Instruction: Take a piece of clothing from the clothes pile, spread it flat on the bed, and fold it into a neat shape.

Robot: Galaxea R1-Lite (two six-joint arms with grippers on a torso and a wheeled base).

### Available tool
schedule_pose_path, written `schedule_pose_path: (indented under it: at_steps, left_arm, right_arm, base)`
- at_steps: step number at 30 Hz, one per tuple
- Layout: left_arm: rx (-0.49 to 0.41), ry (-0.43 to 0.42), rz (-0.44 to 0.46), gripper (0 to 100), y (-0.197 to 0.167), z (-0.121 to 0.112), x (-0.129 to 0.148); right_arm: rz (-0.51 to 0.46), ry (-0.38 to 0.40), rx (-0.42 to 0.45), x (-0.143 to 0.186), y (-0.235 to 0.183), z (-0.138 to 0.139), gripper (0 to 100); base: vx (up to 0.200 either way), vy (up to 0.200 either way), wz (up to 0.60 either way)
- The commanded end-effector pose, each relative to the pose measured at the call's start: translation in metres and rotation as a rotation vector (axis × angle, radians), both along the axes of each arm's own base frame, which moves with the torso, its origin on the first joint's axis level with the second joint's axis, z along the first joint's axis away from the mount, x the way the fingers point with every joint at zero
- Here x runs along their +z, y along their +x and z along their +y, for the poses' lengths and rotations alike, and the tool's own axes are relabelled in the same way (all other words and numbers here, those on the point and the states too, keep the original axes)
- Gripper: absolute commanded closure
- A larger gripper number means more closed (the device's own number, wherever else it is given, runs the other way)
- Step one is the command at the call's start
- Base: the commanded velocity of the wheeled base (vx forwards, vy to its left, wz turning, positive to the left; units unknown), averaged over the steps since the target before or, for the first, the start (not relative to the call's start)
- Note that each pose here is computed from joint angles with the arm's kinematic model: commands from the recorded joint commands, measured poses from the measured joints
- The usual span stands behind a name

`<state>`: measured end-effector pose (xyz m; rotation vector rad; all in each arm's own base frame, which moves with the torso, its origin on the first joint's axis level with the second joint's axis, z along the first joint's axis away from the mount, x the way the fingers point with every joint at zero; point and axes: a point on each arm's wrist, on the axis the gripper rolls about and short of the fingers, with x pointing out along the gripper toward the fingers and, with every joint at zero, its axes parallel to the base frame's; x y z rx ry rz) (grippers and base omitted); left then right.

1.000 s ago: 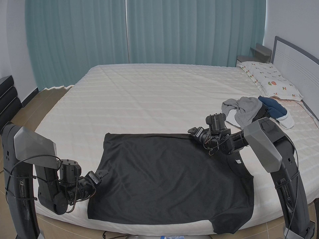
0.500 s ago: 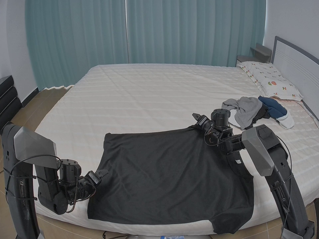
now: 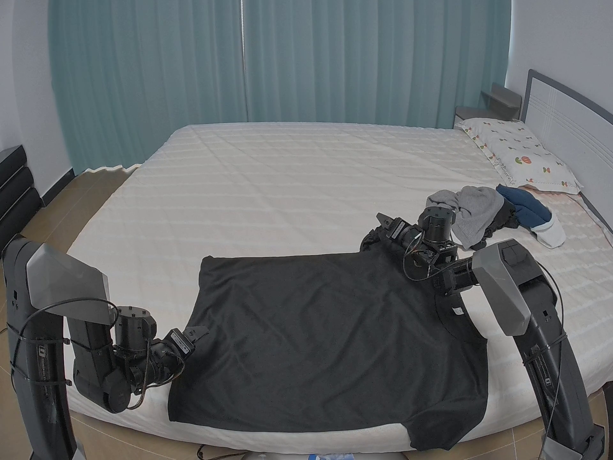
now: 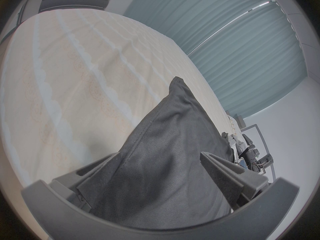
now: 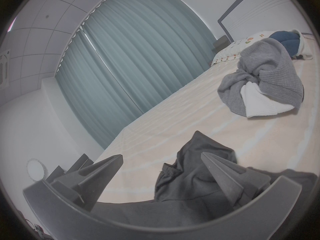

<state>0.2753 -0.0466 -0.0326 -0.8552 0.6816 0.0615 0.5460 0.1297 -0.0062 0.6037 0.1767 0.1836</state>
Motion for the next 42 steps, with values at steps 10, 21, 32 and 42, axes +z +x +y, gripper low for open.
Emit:
schedule_pose_path:
  at_steps: [10, 21, 32, 42]
  left_arm:
    - [0.001, 0.0, 0.002, 0, 0.0, 0.0, 0.0]
    - [0.001, -0.001, 0.001, 0, 0.0, 0.0, 0.0]
    - [0.002, -0.001, 0.001, 0, 0.0, 0.0, 0.0]
    - [0.001, -0.001, 0.001, 0, 0.0, 0.0, -0.001]
  right_arm:
    - [0.025, -0.023, -0.107, 0.02, 0.007, -0.038, 0]
    - [0.103, -0.164, -0.13, -0.013, 0.003, -0.066, 0]
    - [0.128, -0.189, -0.126, -0.032, 0.003, -0.067, 0]
    - [0.145, -0.194, -0.122, -0.044, 0.003, -0.066, 0]
  base:
    - [0.0, 0.0, 0.0]
    - [0.0, 0.0, 0.0]
    - [0.0, 0.0, 0.0]
    - [0.0, 0.0, 0.0]
